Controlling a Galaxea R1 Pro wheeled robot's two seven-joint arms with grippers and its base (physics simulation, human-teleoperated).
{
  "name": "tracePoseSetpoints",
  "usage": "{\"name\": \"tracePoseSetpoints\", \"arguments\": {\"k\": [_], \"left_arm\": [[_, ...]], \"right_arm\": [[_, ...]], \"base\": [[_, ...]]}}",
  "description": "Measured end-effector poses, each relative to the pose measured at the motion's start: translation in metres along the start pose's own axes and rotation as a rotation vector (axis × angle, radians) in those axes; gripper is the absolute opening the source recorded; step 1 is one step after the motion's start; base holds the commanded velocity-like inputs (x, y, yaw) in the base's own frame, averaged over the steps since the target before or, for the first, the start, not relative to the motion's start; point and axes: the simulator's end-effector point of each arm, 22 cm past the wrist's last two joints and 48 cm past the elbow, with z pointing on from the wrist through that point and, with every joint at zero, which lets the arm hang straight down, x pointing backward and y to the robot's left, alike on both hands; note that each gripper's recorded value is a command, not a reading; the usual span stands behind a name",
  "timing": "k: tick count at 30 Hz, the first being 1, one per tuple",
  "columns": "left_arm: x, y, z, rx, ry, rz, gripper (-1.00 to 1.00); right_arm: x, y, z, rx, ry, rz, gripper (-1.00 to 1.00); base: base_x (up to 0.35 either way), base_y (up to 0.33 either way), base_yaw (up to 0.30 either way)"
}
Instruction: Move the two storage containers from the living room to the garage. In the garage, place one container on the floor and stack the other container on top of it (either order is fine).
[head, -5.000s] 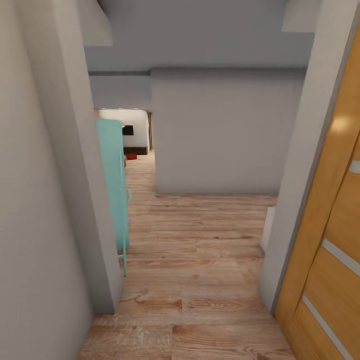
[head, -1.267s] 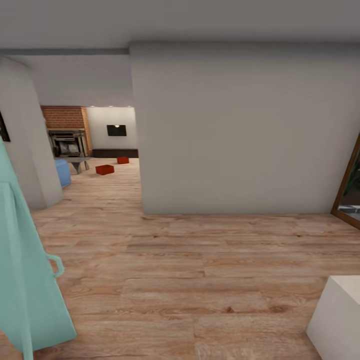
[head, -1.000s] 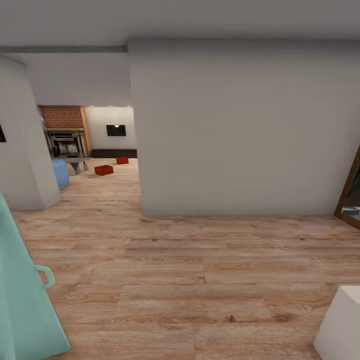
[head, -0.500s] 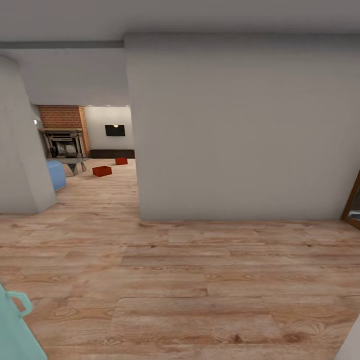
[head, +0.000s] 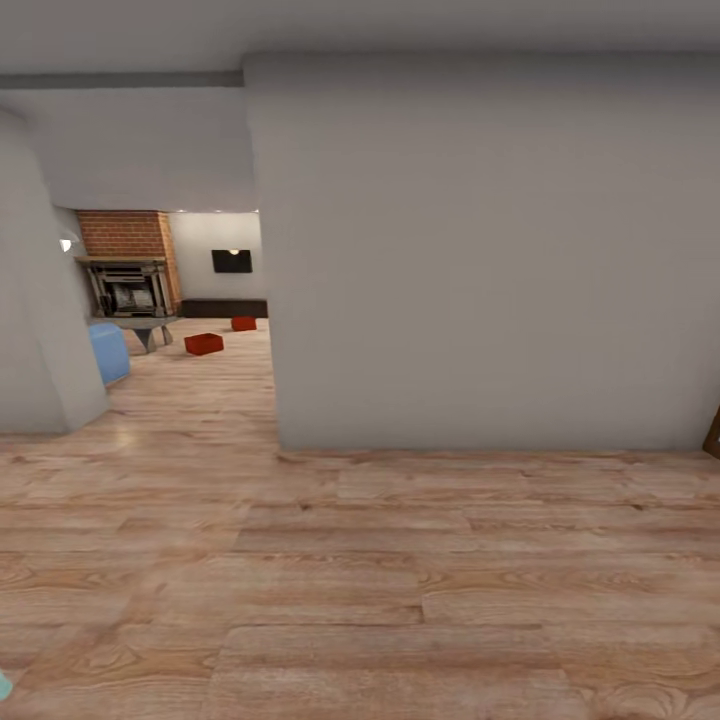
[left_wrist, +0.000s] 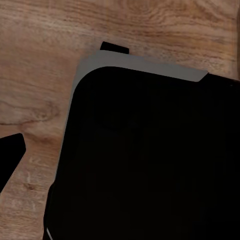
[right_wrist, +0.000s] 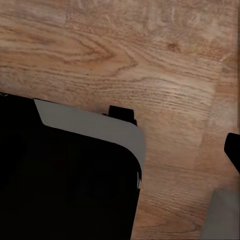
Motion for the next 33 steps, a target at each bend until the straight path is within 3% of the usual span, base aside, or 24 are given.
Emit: {"name": "tracePoseSetpoints", "arguments": {"k": [12,33], "left_arm": [[-0.0003,-0.0009,0.0,0.001,-0.001,0.0,1.0],[-0.0017,-0.0008,0.0,0.001,-0.006,0.001,1.0]], "right_arm": [[-0.0007,-0.003,0.0,0.011,-0.004,0.021,1.0],[0.001,-0.008,-0.0002,0.017,0.001,-0.008,1.0]], "base": [[0.324,0.0,0.228],[0.324,0.0,0.006]]}}
